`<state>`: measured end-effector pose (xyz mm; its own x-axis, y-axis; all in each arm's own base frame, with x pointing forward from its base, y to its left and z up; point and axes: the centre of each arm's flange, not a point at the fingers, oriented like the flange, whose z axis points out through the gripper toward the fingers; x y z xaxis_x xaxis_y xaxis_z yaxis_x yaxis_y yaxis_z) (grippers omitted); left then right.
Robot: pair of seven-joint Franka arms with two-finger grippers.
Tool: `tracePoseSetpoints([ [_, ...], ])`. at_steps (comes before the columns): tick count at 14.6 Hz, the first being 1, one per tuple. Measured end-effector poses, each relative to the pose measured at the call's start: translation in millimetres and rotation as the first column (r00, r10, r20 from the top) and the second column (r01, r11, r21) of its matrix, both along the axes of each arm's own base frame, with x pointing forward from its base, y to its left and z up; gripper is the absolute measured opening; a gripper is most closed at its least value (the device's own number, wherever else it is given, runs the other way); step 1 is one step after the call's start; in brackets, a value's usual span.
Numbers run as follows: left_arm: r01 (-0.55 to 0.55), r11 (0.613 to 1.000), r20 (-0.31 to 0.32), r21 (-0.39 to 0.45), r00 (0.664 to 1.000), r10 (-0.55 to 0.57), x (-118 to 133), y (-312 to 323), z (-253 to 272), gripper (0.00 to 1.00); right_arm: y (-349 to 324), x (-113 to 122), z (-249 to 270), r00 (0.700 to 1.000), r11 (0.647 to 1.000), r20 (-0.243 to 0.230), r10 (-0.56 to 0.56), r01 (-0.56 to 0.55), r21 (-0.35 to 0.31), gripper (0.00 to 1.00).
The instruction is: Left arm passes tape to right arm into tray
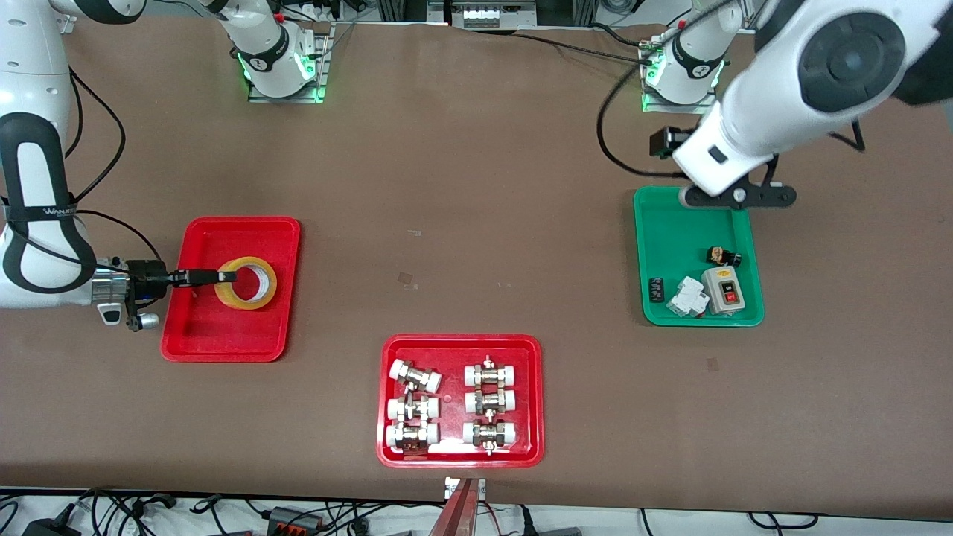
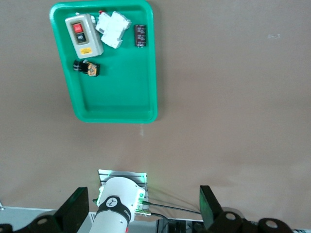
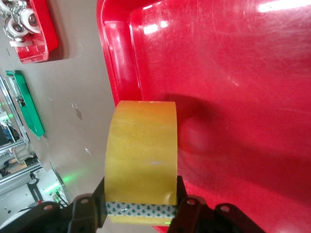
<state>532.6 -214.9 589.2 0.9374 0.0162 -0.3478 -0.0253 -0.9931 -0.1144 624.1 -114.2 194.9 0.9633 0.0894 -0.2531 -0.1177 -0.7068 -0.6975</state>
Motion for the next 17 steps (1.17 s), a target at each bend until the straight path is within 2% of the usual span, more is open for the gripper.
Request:
tracePoseSetpoints([
  [2, -0.012, 1.0, 0.02, 0.022, 1.0, 0.011, -10, 5, 2, 1.0, -1, -1, 0, 1.0, 1.0, 0.004, 0.005, -0.005, 0.003, 0.64],
  [5, -0.031, 0.999, 0.031, 0.042, 0.999, 0.029, -16, 13, -2, 1.0, -2, -5, -6, 0.999, 0.998, -0.014, 0.052, -0.052, -0.035, 0.94],
  [6, -0.031, 0.999, 0.034, 0.042, 0.999, 0.03, -16, 13, -2, 1.0, -2, -6, -7, 0.996, 0.995, -0.024, 0.082, -0.083, -0.062, 1.0],
  [10, -0.032, 0.999, 0.037, 0.041, 0.999, 0.03, -16, 13, -3, 1.0, -8, -6, -6, 0.986, 0.973, -0.025, 0.164, -0.166, -0.161, 1.0],
  [13, -0.052, 0.998, 0.041, 0.039, 0.998, 0.05, -8, 29, -4, 1.0, -3, -3, -8, 0.983, 0.966, -0.018, 0.183, -0.183, -0.182, 1.0],
  [15, -0.049, 0.999, 0.06, 0.001, 0.997, 0.049, 11, 69, -6, 1.0, 1, -2, -8, 0.982, 0.965, -0.016, 0.189, -0.188, -0.184, 1.0],
  [17, -0.045, 0.997, 0.067, -0.054, 0.997, 0.049, 30, 135, -8, 1.0, 4, 0, -7, 0.98, 0.962, -0.008, 0.197, -0.195, -0.189, 1.0],
])
